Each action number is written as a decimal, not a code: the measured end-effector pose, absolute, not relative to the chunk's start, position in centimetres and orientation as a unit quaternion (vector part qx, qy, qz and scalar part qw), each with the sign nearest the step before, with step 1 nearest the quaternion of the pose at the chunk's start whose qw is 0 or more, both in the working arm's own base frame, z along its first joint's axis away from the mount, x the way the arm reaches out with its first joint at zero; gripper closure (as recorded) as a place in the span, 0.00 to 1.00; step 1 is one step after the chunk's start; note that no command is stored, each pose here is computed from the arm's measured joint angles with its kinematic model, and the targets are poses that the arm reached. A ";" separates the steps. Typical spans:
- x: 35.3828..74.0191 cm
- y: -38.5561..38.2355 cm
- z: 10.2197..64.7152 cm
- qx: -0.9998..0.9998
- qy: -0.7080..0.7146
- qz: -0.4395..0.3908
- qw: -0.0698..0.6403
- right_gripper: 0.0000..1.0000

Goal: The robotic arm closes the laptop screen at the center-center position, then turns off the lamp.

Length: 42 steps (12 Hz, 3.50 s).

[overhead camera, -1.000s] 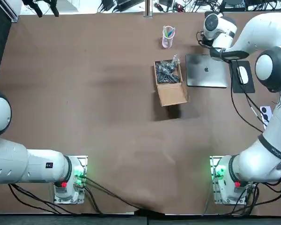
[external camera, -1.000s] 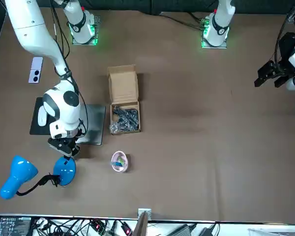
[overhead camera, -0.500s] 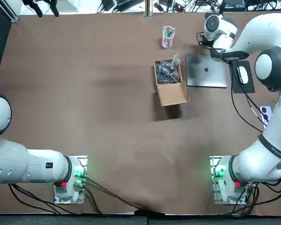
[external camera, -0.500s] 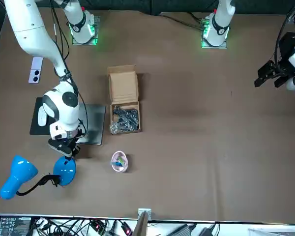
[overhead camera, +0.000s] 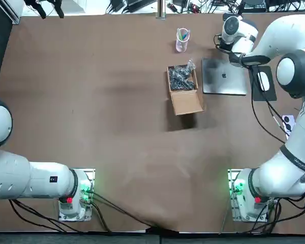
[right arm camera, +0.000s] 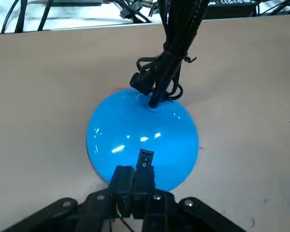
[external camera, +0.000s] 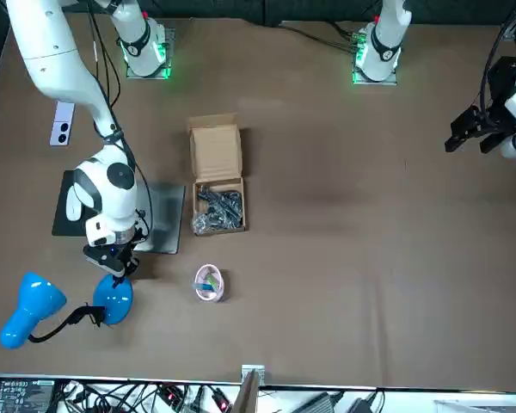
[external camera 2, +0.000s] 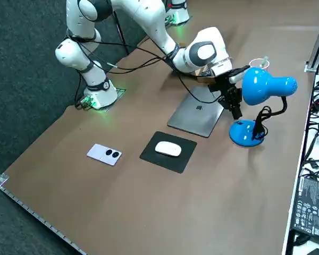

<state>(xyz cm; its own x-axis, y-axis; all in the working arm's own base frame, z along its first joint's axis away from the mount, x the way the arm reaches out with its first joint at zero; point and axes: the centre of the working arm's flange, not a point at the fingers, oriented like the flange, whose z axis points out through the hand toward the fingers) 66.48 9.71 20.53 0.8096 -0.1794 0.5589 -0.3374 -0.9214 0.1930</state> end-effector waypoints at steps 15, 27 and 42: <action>67.3 9.2 19.7 0.940 -0.131 0.282 0.138 0.98; 67.6 8.5 19.4 0.940 -0.129 0.284 0.136 0.98; 68.1 8.6 19.6 0.939 -0.129 0.290 0.132 0.98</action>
